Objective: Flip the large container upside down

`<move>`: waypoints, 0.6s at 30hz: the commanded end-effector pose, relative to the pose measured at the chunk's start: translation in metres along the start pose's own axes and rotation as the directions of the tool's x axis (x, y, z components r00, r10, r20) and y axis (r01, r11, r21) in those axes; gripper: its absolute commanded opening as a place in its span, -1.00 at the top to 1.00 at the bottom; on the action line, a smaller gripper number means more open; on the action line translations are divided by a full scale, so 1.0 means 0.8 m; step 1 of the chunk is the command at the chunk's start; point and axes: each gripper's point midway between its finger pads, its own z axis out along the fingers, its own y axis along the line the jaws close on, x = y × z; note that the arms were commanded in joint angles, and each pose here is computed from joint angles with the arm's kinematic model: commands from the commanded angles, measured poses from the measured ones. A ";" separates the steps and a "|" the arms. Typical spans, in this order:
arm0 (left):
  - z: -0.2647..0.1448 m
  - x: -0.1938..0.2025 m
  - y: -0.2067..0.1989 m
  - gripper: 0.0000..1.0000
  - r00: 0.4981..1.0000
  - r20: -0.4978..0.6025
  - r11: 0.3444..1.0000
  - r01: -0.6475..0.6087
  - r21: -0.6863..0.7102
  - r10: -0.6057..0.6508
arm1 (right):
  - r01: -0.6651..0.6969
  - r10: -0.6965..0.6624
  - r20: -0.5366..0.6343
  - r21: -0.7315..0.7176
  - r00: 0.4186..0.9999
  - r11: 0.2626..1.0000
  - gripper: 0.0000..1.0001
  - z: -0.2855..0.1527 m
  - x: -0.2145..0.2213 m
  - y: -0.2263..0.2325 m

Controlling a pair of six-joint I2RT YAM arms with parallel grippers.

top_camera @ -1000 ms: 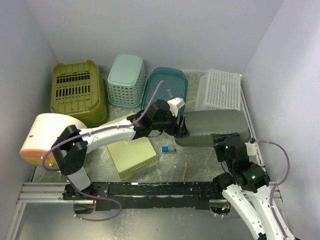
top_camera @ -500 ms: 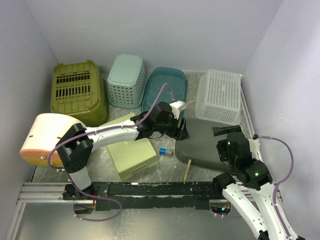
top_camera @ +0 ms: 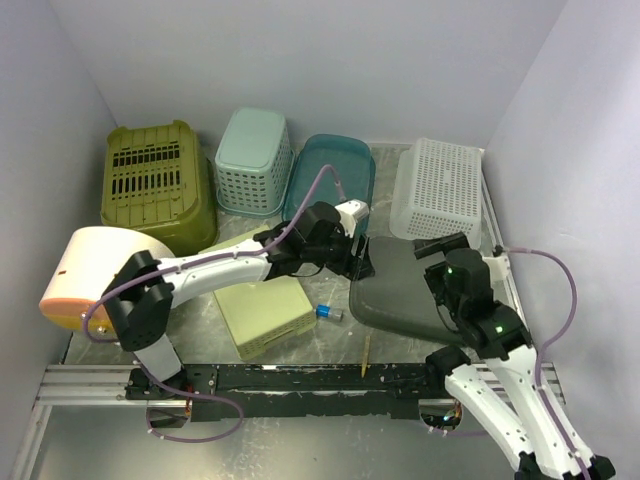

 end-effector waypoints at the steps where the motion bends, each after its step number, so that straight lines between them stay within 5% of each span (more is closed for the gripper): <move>1: -0.046 -0.044 -0.013 -0.53 0.993 0.103 0.997 -0.053 -0.050 0.058 | 0.146 -0.147 -0.001 -0.087 0.989 0.985 -1.00 0.019 0.007 0.034; 5: -0.086 -0.062 0.007 -0.57 0.985 0.144 0.984 -0.068 -0.165 0.092 | 0.334 -0.334 0.018 -0.115 0.942 0.936 -1.00 0.041 0.007 0.067; 9: -0.131 -0.086 0.039 -0.61 0.977 0.190 0.963 -0.045 -0.265 0.098 | 0.549 -0.547 0.071 -0.014 0.834 0.836 -1.00 0.084 -0.006 0.086; 13: -0.175 -0.104 0.072 -0.66 0.969 0.233 0.942 0.001 -0.336 0.082 | 0.581 -0.593 0.154 0.117 0.790 0.805 -1.00 0.112 -0.035 0.102; 18: -0.233 -0.119 0.103 -0.95 0.947 0.302 0.876 0.049 -0.480 0.112 | 0.545 -0.581 0.244 0.203 0.776 0.813 -1.00 0.119 -0.067 0.133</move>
